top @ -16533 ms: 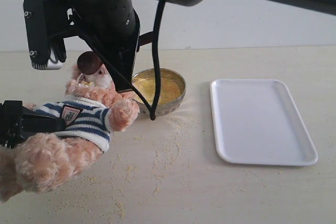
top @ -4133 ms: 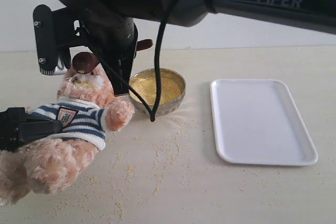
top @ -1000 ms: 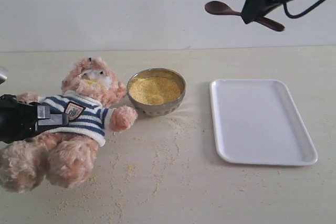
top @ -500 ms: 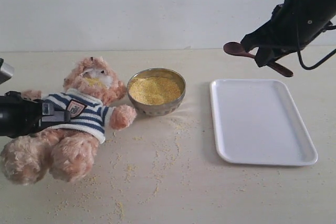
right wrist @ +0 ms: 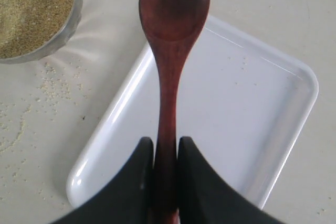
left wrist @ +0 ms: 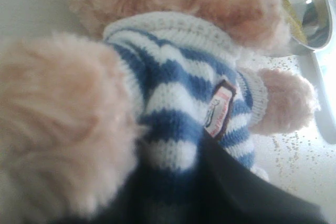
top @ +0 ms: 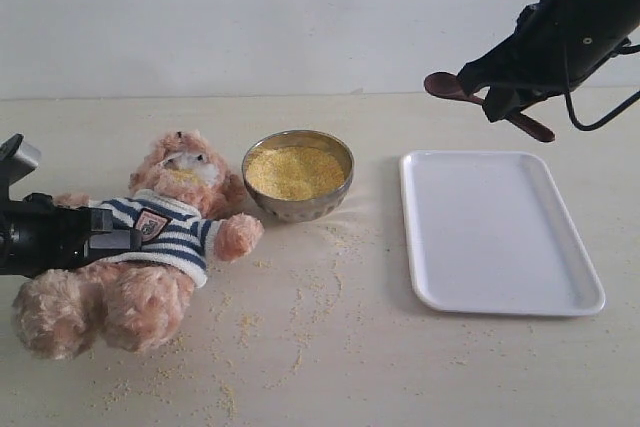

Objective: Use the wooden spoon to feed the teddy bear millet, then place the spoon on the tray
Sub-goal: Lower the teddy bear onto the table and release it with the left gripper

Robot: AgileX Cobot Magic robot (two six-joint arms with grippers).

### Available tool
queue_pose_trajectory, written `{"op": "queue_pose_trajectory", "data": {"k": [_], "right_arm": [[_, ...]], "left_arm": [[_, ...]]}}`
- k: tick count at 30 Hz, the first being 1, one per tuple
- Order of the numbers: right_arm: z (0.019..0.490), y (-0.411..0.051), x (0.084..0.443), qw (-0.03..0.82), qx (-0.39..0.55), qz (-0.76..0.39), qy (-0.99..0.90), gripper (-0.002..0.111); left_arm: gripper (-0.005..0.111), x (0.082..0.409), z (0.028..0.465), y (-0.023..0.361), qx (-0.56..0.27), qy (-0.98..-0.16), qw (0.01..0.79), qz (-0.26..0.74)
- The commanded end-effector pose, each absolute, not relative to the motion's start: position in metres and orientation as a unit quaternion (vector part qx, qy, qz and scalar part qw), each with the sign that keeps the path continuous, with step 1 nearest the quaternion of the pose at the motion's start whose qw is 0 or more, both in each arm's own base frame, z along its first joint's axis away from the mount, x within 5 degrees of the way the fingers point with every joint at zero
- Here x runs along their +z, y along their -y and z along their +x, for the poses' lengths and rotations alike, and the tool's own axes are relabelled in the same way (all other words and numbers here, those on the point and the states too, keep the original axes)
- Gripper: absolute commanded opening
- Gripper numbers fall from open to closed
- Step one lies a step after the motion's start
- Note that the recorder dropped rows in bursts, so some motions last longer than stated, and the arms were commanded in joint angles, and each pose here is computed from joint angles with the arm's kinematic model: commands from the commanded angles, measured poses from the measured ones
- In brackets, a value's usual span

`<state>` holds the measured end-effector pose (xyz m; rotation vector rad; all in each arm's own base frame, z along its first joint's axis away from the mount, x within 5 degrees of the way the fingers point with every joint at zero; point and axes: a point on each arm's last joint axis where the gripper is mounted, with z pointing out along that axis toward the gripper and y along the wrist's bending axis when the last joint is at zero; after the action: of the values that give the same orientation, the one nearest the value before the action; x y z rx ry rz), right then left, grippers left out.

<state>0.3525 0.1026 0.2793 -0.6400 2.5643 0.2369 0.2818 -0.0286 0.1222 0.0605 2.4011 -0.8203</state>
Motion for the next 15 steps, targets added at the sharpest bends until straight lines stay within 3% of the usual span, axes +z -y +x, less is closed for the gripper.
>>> {"op": "queue_pose_trajectory", "data": {"k": [1,9,15], "right_arm": [[0.3515,-0.1004,0.2818,0.248,0.087,-0.234,-0.936,0.000],[0.3512,-0.1010,0.2819,0.247,0.091,-0.232,-0.936,0.000],[0.3509,-0.1013,0.2818,0.246,0.092,-0.235,-0.936,0.000]], "left_arm": [[0.014,0.1220,0.2827,0.0308,-0.310,-0.903,0.297,0.031],[0.072,0.1217,0.2827,0.0305,-0.307,-0.904,0.297,0.031],[0.092,0.1216,0.2828,0.0297,-0.306,-0.904,0.297,0.029]]}}
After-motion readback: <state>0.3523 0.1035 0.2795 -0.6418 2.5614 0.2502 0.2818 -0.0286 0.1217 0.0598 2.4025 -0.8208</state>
